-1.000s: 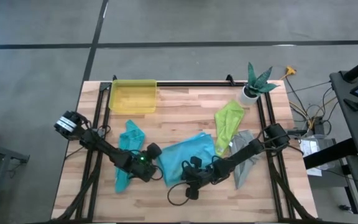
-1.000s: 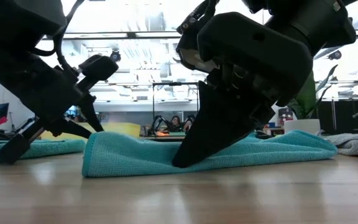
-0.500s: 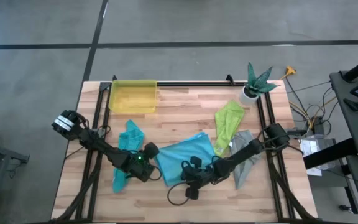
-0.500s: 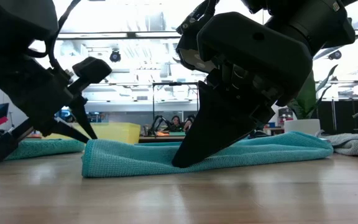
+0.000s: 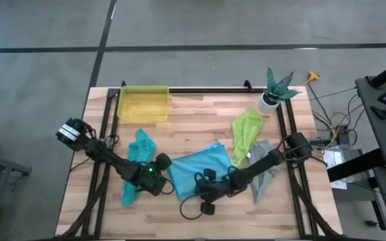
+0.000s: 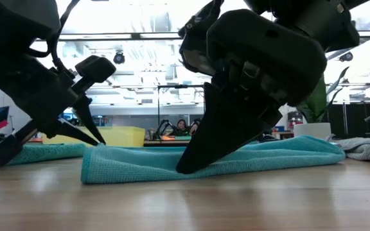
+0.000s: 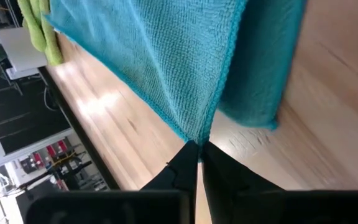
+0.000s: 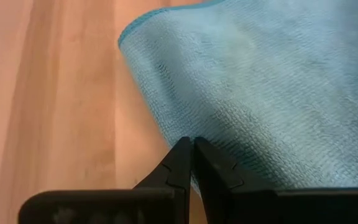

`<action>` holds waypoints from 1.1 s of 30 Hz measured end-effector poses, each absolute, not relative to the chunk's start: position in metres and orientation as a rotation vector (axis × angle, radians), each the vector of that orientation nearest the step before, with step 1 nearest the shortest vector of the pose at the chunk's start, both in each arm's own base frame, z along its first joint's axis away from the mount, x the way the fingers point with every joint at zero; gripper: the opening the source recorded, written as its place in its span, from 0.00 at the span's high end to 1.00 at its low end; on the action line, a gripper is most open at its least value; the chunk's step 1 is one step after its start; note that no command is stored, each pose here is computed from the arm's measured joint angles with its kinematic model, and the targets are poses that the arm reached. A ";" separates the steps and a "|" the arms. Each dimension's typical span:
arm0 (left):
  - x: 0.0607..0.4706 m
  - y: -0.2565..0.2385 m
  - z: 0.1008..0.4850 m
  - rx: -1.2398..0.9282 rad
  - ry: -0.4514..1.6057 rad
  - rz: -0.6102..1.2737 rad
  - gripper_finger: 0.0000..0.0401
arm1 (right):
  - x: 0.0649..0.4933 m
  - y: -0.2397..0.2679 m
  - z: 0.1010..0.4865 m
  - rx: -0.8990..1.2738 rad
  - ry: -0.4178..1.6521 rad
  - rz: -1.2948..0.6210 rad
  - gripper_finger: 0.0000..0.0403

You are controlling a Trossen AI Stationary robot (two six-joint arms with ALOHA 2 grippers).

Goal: Roll microfiber towels into tight, uniform cylinder then place into a basket
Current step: Roll the right light blue towel

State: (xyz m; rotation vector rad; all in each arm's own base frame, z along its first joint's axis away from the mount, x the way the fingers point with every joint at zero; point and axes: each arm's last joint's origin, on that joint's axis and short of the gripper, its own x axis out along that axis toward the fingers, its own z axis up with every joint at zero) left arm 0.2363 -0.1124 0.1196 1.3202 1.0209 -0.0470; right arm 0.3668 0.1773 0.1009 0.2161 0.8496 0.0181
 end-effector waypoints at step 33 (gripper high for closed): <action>0.241 -0.154 0.166 0.755 0.797 -0.227 0.76 | 0.361 0.181 0.115 0.122 0.824 0.038 0.85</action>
